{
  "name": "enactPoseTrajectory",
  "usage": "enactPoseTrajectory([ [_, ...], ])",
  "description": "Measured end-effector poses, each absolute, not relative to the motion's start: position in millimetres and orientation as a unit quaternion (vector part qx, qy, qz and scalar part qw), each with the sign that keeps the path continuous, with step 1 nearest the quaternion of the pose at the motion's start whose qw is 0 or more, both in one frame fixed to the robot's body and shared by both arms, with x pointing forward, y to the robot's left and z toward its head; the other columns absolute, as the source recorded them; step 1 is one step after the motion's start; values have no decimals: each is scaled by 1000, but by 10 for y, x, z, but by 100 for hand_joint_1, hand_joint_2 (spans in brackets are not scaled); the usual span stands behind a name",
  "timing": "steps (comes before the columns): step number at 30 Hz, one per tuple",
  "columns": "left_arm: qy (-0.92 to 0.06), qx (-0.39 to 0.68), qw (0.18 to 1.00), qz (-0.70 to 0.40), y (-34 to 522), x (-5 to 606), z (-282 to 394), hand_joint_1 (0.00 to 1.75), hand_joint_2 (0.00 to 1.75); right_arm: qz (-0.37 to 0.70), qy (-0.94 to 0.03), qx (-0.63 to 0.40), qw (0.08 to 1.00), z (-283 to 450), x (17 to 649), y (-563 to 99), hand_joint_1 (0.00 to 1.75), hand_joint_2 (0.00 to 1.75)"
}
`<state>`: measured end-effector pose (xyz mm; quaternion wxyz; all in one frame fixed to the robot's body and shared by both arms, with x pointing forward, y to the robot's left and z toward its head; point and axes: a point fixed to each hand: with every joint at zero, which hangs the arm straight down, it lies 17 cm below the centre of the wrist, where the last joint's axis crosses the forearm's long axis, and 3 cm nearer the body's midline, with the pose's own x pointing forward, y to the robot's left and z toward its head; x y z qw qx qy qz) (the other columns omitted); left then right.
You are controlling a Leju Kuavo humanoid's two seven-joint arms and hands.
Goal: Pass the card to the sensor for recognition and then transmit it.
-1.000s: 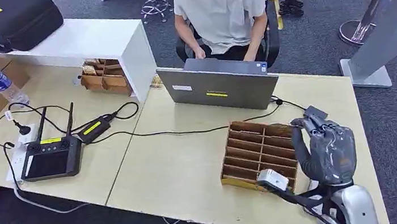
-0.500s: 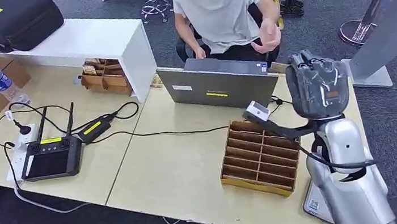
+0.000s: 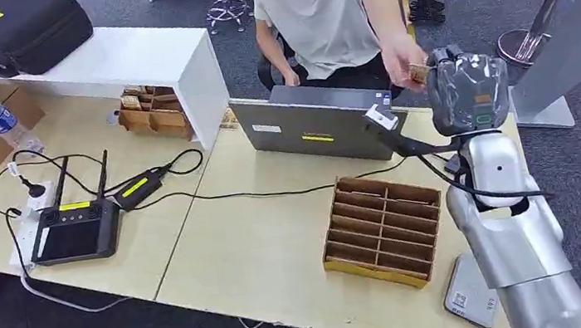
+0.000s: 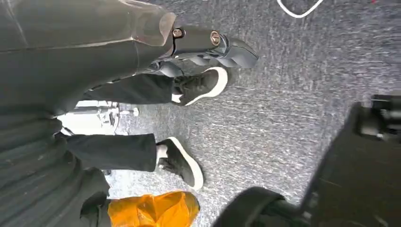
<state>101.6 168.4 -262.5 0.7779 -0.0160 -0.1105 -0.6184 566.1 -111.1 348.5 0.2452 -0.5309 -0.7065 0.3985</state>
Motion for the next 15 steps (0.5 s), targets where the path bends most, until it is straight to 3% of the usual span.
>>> enactPoseTrajectory([
  [15,-104,-31,777,-620,1633,954,-2616,0,175,415,-691,-532,259,3289,5762,-1166,0,175],
])
